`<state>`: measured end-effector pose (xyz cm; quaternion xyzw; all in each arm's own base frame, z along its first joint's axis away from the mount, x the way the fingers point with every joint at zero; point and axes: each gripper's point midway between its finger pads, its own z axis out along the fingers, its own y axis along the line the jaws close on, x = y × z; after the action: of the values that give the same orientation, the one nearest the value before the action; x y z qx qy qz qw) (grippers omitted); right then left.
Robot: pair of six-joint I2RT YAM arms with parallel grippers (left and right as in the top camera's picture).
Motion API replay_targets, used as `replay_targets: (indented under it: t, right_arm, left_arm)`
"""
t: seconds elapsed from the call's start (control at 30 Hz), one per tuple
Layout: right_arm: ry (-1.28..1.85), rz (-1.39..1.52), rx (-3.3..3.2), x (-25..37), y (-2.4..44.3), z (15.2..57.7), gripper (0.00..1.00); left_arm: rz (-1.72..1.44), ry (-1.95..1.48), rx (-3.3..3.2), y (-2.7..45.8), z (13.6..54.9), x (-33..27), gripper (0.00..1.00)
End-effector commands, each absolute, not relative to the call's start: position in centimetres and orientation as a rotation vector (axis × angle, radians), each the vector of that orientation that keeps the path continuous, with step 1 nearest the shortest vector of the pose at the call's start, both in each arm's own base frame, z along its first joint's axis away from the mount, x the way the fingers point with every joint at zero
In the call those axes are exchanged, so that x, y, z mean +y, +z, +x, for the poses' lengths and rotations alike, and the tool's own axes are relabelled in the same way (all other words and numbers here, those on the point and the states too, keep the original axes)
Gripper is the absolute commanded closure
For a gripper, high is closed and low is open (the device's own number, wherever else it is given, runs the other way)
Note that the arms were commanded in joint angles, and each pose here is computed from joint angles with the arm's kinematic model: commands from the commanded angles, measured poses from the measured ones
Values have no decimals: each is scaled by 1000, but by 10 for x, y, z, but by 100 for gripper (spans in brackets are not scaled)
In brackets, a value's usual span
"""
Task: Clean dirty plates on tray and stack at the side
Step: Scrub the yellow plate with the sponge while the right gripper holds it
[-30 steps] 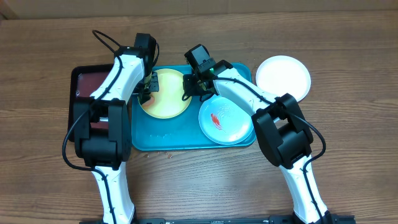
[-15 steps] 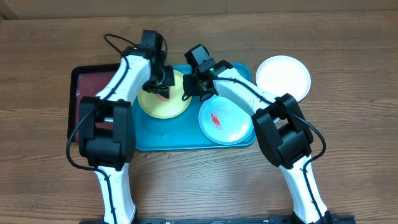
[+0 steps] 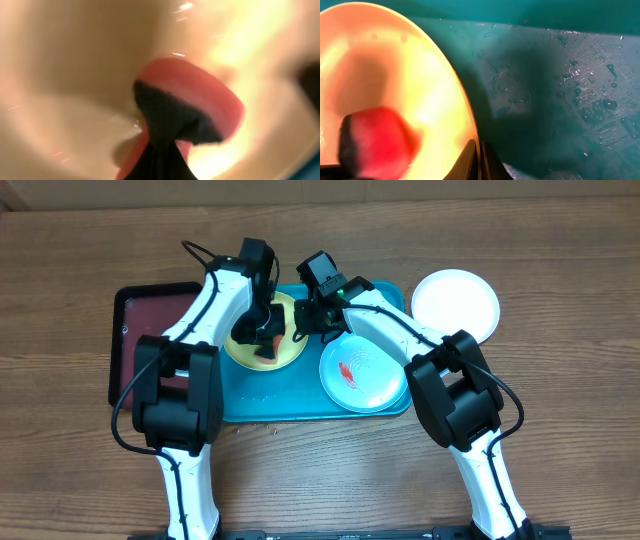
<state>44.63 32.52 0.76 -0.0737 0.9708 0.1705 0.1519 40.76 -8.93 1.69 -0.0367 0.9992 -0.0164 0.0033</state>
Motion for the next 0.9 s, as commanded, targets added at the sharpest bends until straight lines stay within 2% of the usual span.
replay_targets:
  t: [0.0, 0.1, 0.17, 0.27, 0.43, 0.6, 0.87]
  right_arm:
    - [348, -183, 2858, 299, -26, 440, 96]
    - [349, -182, 2858, 299, -26, 440, 96]
    - [349, -183, 2857, 299, -26, 440, 96]
    - [349, -182, 2858, 299, -26, 440, 96]
    - [348, -183, 2859, 298, -26, 440, 96]
    - [348, -183, 2857, 299, -26, 440, 96]
    - [348, -183, 2858, 299, -26, 440, 96]
  left_arm:
    - [-99, 390, 3098, 9, 408, -38, 96]
    - [-174, 566, 2976, 17, 425, -15, 96]
    - [-211, 554, 2902, 19, 441, -14, 96]
    - [-231, 385, 2841, 17, 464, -33, 96]
    - [-187, -106, 2839, 15, 482, -93, 96]
    - [-112, -490, 2881, 21, 468, -143, 96]
    - [4, -451, 3075, 11, 420, -138, 96]
